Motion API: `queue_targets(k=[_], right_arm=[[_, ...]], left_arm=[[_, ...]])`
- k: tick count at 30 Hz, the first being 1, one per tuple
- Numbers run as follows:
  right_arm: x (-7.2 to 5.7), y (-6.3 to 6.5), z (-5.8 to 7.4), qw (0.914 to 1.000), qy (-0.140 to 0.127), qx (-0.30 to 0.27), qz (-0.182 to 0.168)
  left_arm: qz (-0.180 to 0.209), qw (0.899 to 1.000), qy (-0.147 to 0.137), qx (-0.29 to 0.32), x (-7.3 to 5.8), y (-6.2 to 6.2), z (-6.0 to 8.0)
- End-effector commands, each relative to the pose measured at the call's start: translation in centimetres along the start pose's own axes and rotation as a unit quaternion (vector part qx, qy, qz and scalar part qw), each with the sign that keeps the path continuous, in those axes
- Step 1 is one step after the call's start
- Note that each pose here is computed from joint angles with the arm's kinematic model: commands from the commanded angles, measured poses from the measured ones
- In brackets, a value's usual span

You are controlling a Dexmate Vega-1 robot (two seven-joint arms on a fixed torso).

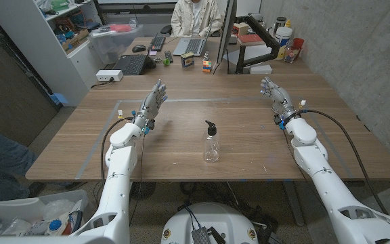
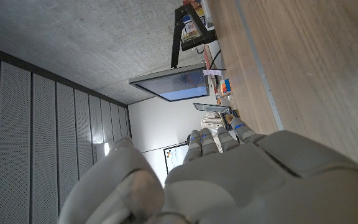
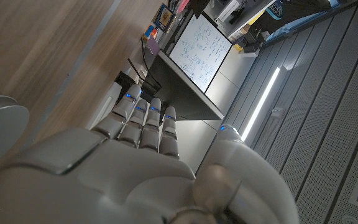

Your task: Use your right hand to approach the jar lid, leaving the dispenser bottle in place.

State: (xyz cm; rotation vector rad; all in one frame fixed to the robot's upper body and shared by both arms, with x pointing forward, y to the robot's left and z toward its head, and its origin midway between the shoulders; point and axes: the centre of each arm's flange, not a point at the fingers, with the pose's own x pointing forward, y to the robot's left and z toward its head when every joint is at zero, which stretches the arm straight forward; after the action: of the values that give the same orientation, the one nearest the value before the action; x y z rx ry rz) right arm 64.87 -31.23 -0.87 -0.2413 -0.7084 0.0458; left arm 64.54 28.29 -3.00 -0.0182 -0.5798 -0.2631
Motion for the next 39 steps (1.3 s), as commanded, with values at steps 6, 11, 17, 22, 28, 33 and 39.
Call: queue_targets(k=[6, 11, 17, 22, 28, 33, 39], right_arm=[[0.4, -0.9, 0.5, 0.998, -0.004, -0.063, -0.004], [0.4, -1.1, 0.5, 0.9969, -0.001, -0.079, -0.006], [0.4, -1.6, 0.5, 0.9954, 0.003, -0.096, -0.005], [0.5, -2.0, 0.4, 0.9934, 0.007, -0.114, -0.005], [0.6, -2.2, 0.2, 0.9927, 0.007, -0.12, -0.007], [0.6, -2.3, 0.3, 0.9918, 0.003, -0.127, -0.008], [0.6, -2.6, 0.5, 0.9885, 0.002, -0.151, -0.012]], left_arm=[[0.003, 1.0, -0.001, 0.0, -0.1, 0.1, 0.2], [0.001, 1.0, -0.001, 0.001, 0.1, 0.0, 0.2], [-0.002, 1.0, 0.001, 0.004, 0.2, -0.1, 0.2], [0.0, 1.0, 0.003, 0.011, 0.1, 0.0, 0.6], [0.0, 1.0, 0.003, 0.015, 0.0, -0.1, 0.9], [-0.001, 1.0, 0.003, 0.018, -0.1, -0.1, 1.1], [-0.002, 1.0, 0.005, 0.02, -0.1, -0.1, 1.1]])
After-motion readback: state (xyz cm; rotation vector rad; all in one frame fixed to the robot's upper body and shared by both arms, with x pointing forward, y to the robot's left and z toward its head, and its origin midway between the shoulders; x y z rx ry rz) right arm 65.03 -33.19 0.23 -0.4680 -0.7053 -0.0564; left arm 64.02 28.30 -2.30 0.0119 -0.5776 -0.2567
